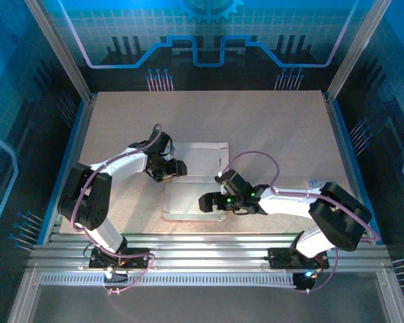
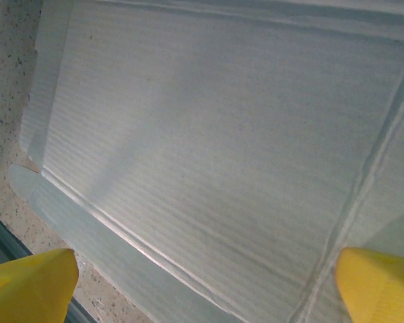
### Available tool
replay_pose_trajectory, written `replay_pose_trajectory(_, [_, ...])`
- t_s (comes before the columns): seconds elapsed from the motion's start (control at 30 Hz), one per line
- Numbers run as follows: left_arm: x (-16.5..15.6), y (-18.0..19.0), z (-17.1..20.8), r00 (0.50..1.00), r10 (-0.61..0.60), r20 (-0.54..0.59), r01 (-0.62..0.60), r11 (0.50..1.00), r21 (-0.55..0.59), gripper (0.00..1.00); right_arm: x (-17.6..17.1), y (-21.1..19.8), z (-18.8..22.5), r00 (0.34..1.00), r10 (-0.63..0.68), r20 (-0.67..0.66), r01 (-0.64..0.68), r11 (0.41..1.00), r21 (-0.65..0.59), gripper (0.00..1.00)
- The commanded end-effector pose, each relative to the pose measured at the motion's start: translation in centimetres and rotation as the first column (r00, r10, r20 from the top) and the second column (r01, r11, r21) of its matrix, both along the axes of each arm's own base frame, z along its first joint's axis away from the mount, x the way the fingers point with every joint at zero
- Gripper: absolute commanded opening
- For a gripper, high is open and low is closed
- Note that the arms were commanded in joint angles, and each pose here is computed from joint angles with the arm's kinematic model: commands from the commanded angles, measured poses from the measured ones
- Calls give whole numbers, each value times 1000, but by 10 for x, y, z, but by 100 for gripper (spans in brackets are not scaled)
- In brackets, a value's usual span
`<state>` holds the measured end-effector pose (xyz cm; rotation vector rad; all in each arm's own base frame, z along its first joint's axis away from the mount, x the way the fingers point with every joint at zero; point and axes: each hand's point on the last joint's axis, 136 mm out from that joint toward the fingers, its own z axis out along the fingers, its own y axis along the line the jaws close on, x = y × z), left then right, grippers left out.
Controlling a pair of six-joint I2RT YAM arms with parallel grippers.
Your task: Fold the paper box
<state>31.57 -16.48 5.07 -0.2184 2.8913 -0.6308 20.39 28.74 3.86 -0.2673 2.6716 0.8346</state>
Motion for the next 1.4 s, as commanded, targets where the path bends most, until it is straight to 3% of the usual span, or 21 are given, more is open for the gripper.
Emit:
replay_pose_trajectory(0.0, [-3, -13, -1, 999, -34, 6, 34, 998, -53, 65, -13, -8, -21, 998, 2, -63, -6, 999, -51, 100])
replay_pose_trajectory(0.4, [-5, -24, -29, 998, -40, -40, 38, 998, -44, 64, -16, -11, -23, 998, 3, -66, -7, 998, -59, 100])
replay_pose_trajectory(0.83, [-50, -24, -47, 996, -14, -87, 13, 1000, -3, 62, -13, -9, 7, 1000, 21, -6, -21, 1000, -11, 100])
replay_pose_trajectory(1.07, [-57, -23, -32, 997, 26, -77, -28, 999, -27, 63, -14, 12, 32, 993, 111, 45, -115, 989, 92, 100])
replay_pose_trajectory(1.37, [-28, -26, 8, 1000, -26, -4, 26, 1000, 11, 68, -13, 6, 5, 996, 84, -18, -84, 996, 9, 100])
